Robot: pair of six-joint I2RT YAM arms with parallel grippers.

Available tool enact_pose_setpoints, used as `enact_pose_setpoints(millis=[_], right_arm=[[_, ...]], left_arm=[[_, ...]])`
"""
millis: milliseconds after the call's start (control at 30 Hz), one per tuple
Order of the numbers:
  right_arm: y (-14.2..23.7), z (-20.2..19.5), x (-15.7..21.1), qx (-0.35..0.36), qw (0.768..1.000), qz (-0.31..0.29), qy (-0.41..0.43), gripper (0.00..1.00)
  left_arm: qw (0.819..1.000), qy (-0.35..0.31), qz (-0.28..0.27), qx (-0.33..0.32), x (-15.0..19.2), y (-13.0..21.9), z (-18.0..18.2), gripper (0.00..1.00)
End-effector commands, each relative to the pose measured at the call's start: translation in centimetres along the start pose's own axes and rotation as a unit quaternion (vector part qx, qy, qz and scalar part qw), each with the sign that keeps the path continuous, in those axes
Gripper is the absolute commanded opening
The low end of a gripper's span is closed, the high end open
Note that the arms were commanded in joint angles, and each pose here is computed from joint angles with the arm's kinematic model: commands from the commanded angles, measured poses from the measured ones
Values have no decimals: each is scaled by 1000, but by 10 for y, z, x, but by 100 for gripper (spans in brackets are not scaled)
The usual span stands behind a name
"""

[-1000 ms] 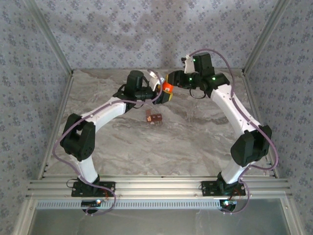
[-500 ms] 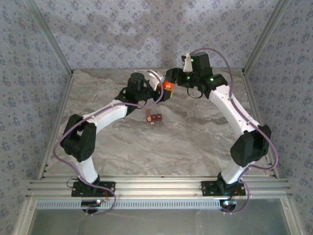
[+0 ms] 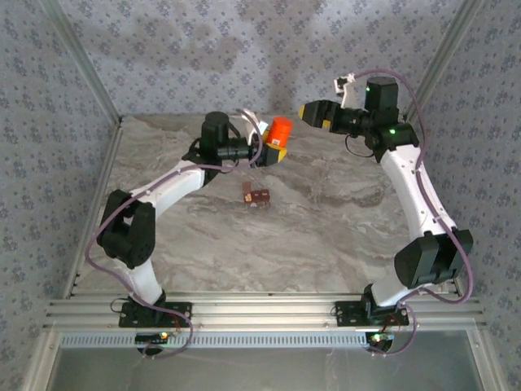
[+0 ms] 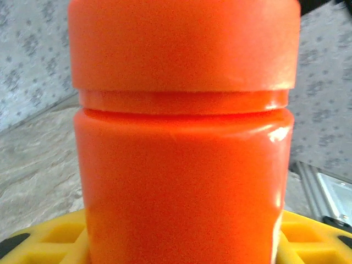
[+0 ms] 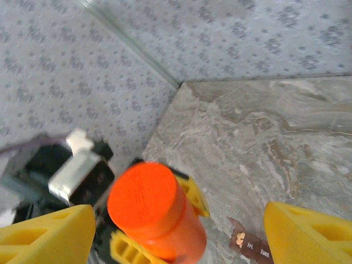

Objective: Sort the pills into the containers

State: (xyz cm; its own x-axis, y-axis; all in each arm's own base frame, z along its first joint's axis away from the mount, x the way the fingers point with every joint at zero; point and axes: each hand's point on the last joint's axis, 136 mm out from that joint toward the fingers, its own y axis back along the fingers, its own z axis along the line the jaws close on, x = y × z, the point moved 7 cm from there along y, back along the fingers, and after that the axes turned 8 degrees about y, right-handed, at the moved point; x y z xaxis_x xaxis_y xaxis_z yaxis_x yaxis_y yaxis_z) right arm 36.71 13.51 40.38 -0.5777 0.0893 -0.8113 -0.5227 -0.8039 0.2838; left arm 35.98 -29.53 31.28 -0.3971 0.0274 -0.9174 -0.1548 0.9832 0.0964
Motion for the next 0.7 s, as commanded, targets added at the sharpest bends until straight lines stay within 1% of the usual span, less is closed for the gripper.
enact_pose_setpoints(millis=[0,100,167,667], right_arm=[[4,23,-5,-71,995,18,68,81],[2,25,-6,-82,993,23,84,81],[2,26,-7,-83,992,28,90,81],[-19,29,2,-80,990,54,102,78]], left_arm=[[994,-11,21,109,-23,2,-29,0],[990,3,44,134,-22,1,-31,0],[989,7,49,136,-21,0,-31,0],[989,7,54,139,-17,-3,-33,0]])
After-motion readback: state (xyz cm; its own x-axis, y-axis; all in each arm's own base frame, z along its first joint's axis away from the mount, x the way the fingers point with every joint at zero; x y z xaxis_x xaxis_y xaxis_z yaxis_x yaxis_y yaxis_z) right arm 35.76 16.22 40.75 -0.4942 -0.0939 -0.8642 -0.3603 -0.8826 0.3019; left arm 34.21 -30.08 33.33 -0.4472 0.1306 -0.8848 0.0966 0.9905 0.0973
